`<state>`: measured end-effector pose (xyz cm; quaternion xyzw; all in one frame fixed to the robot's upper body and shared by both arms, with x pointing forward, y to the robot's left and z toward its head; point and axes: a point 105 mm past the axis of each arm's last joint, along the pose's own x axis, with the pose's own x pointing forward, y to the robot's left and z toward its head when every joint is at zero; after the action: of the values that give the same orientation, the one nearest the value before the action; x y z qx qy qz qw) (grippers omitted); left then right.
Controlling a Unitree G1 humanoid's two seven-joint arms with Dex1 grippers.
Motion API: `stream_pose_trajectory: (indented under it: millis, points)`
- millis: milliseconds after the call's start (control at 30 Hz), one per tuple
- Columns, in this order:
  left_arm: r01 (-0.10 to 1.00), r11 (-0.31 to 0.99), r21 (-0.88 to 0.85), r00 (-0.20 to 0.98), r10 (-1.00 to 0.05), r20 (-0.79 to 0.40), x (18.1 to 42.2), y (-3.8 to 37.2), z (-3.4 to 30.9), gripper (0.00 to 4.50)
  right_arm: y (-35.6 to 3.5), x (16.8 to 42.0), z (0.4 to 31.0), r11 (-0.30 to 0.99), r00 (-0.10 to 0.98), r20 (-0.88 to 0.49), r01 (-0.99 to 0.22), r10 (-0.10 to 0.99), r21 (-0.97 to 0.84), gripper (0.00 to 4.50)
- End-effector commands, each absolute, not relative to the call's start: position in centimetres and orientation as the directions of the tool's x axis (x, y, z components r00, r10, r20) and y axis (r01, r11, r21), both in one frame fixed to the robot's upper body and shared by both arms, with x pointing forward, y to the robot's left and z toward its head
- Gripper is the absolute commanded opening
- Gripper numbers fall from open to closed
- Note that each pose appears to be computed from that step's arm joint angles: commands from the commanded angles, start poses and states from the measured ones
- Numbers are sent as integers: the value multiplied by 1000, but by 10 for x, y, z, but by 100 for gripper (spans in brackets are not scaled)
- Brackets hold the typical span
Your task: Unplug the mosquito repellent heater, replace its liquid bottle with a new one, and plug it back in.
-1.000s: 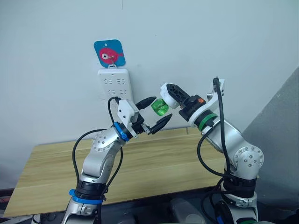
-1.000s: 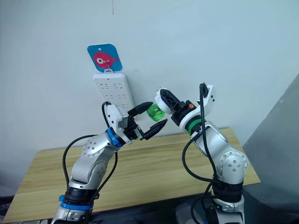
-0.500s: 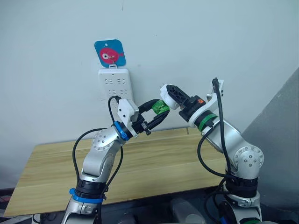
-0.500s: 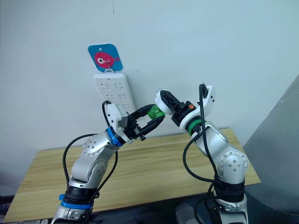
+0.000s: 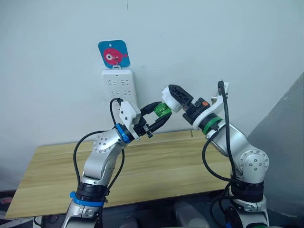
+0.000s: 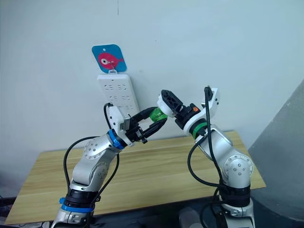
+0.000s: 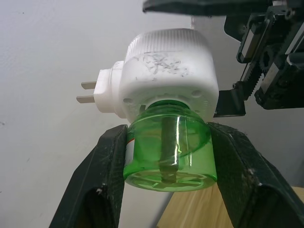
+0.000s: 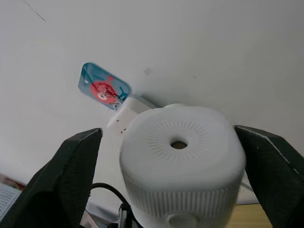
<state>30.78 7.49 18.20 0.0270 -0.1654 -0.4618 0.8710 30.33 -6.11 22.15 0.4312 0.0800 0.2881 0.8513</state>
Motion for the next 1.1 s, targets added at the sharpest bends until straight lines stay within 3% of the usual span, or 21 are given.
stream_pose_trajectory:
  millis: [33,233,400,700,1100]
  points:
    - [783,562,267,492,-822,289,305,81,195,225,-76,289,227,427,770,152,-493,620,758,450]
    - [816,473,332,426,-881,207,296,87,185,225,-106,257,211,403,602,39,-580,798,707,450]
    - [844,340,416,327,-939,104,283,93,172,225,-122,244,211,386,464,-61,-647,884,658,450]
    - [853,174,493,196,-981,6,262,91,156,225,-108,242,190,396,311,-250,-637,917,661,450]
    - [834,119,539,148,-989,-11,252,88,151,225,-92,240,179,299,197,-226,-607,954,736,450]
